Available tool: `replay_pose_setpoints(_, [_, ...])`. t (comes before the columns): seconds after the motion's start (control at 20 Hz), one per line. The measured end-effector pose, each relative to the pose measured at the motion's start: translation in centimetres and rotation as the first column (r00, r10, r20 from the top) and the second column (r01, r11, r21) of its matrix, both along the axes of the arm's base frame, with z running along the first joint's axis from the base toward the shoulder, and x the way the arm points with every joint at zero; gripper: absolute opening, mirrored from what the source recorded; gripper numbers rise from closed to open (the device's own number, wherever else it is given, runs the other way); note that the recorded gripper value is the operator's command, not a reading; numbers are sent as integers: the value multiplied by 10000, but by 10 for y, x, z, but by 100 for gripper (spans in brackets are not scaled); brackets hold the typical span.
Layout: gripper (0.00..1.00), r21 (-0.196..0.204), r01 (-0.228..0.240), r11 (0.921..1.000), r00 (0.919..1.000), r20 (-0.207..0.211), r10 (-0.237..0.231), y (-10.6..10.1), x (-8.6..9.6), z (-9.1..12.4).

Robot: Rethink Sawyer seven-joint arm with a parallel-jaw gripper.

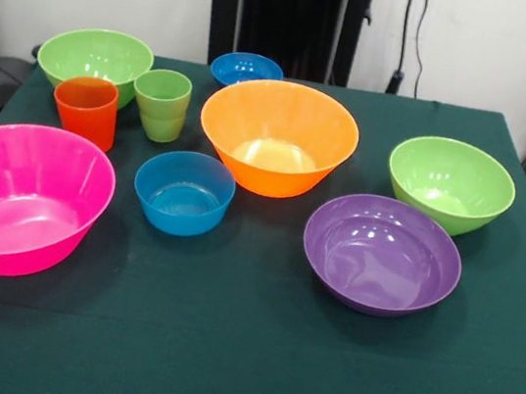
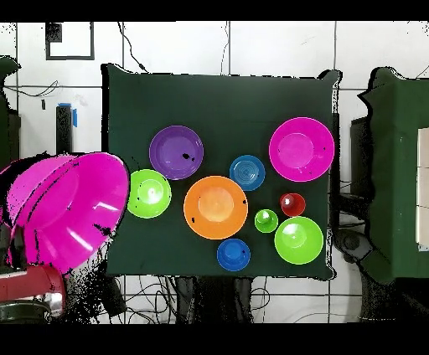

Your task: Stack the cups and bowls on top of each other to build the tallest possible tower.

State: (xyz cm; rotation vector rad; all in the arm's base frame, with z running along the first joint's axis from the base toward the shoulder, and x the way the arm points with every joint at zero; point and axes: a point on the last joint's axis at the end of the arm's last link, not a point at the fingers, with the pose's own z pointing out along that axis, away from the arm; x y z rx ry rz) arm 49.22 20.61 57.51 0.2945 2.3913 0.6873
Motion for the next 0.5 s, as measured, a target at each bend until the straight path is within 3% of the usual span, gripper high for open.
replay_pose_setpoints(0.3, [0,409,315,9987,9995,79,-318,5,4,-2])
replay_pose_setpoints(0.5, [0,480,363,9982,9993,-24,-363,6,7,-7])
